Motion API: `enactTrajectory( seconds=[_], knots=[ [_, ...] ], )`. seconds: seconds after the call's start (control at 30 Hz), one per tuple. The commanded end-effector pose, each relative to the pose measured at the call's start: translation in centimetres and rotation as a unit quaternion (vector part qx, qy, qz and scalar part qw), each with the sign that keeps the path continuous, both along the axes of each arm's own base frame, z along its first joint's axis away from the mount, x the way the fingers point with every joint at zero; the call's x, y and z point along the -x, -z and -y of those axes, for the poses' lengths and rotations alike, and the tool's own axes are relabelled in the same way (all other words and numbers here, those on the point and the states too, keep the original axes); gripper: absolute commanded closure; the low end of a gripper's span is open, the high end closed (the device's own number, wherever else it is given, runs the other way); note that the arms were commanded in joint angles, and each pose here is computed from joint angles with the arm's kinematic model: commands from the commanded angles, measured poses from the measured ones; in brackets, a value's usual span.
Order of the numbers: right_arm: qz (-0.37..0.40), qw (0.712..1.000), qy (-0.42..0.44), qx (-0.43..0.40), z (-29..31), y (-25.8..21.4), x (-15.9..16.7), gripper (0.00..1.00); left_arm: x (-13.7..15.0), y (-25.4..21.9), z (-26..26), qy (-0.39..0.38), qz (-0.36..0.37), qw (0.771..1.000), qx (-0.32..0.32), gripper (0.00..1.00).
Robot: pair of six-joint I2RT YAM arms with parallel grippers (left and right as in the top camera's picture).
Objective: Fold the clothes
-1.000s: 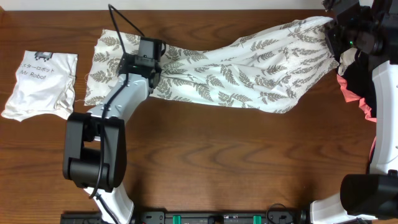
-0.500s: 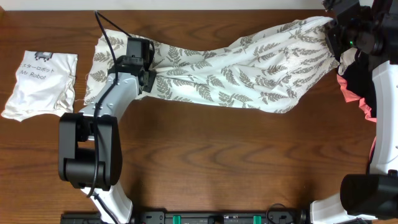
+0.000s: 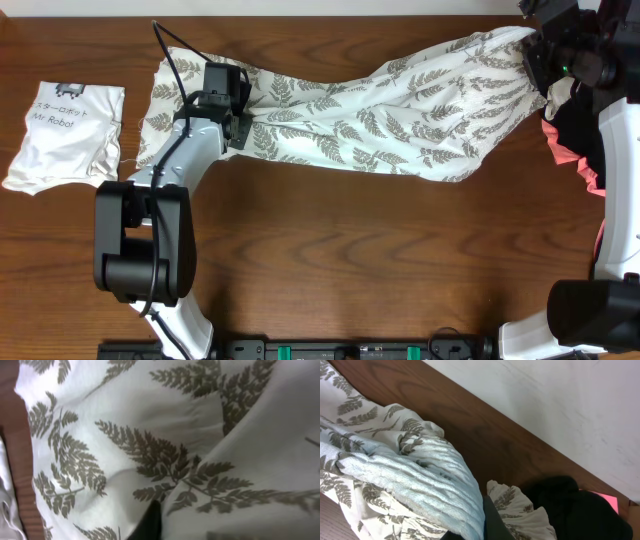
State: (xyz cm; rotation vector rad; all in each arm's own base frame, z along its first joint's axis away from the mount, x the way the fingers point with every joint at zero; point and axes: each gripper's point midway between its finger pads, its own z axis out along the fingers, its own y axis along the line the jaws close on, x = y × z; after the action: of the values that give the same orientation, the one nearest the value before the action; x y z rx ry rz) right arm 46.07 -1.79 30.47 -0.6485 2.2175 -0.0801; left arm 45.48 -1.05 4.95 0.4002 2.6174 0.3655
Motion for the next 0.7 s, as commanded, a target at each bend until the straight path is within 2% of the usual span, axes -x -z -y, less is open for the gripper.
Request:
enactTrajectory(
  seconds=[0.0, 0.2, 0.3, 0.43, 0.67],
  knots=[
    [0.008, 1.000, 0.008, -0.006, 0.3, -0.6, 0.0, 0.99, -0.3, -1.5, -0.5, -0.008, 0.021, 1.000, -0.004, 0.94],
    [0.005, 1.000, 0.015, 0.000, 0.6, -0.4, 0.0, 0.99, -2.5, -9.7, -0.7, -0.011, 0.141, 0.990, 0.008, 0.94],
    [0.002, 1.000, 0.018, 0.002, 0.7, -0.3, 0.1, 0.99, -2.6, -14.2, -1.4, -0.007, 0.198, 0.980, 0.003, 0.94],
    [0.003, 1.000, 0.021, -0.002, 0.7, -0.5, 0.1, 0.99, -1.6, -19.1, -2.6, 0.004, 0.246, 0.969, -0.018, 0.94],
    [-0.004, 0.999, 0.042, -0.020, 0.7, -2.3, 1.1, 0.99, 1.5, -26.9, -4.9, -0.026, 0.330, 0.943, -0.027, 0.94]
  ],
)
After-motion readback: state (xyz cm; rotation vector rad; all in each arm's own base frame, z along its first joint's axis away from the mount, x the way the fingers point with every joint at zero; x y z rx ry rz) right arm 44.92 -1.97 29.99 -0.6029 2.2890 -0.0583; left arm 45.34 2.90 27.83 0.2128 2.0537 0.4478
